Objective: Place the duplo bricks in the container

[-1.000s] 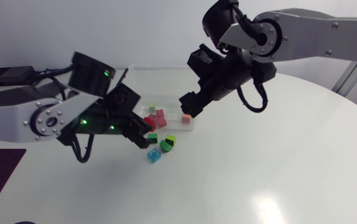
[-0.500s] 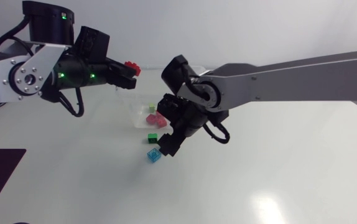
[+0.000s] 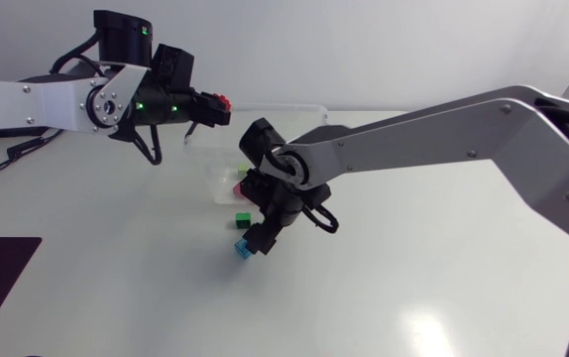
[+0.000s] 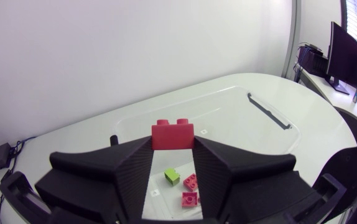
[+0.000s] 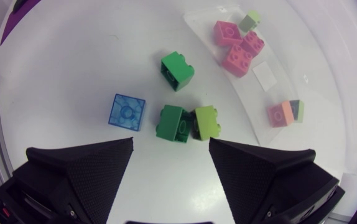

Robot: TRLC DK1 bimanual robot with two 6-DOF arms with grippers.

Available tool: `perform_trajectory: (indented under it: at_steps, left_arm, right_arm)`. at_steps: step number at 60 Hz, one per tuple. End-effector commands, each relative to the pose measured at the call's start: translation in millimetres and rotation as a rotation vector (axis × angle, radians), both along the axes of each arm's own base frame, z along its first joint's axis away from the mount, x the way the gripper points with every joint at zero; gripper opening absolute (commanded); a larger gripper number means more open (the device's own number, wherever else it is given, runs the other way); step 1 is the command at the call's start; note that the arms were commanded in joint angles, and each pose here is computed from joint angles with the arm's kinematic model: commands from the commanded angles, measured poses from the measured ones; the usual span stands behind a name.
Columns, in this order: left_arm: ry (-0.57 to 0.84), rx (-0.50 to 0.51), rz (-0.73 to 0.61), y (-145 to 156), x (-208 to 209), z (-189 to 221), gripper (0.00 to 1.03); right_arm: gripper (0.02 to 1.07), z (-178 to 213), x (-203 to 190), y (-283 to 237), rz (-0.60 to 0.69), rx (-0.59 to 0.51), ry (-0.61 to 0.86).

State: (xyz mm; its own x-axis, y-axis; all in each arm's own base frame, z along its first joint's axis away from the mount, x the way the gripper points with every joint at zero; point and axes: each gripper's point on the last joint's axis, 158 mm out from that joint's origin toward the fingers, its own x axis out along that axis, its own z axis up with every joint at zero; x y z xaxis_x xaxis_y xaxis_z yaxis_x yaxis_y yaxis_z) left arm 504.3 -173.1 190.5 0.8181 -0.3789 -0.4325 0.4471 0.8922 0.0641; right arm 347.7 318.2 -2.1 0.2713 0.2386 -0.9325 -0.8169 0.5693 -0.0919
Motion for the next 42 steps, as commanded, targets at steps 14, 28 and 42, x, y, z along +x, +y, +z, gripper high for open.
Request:
perform_trajectory:
  at_steps: [14, 28, 42]
  left_arm:
    - [0.031, -0.012, 0.014, -5, 33, -24, 0.39]
    - [0.038, -0.009, 0.026, -1, 38, -26, 0.83]
    - [0.016, -0.015, 0.032, 6, 26, -7, 0.85]
  right_arm:
    - [0.86, -15, 5, 9, 0.012, -0.038, 0.026]
    - [0.73, -20, 7, 11, 0.010, -0.049, 0.036]
    - [0.64, -29, 4, 9, 0.008, -0.072, 0.061]
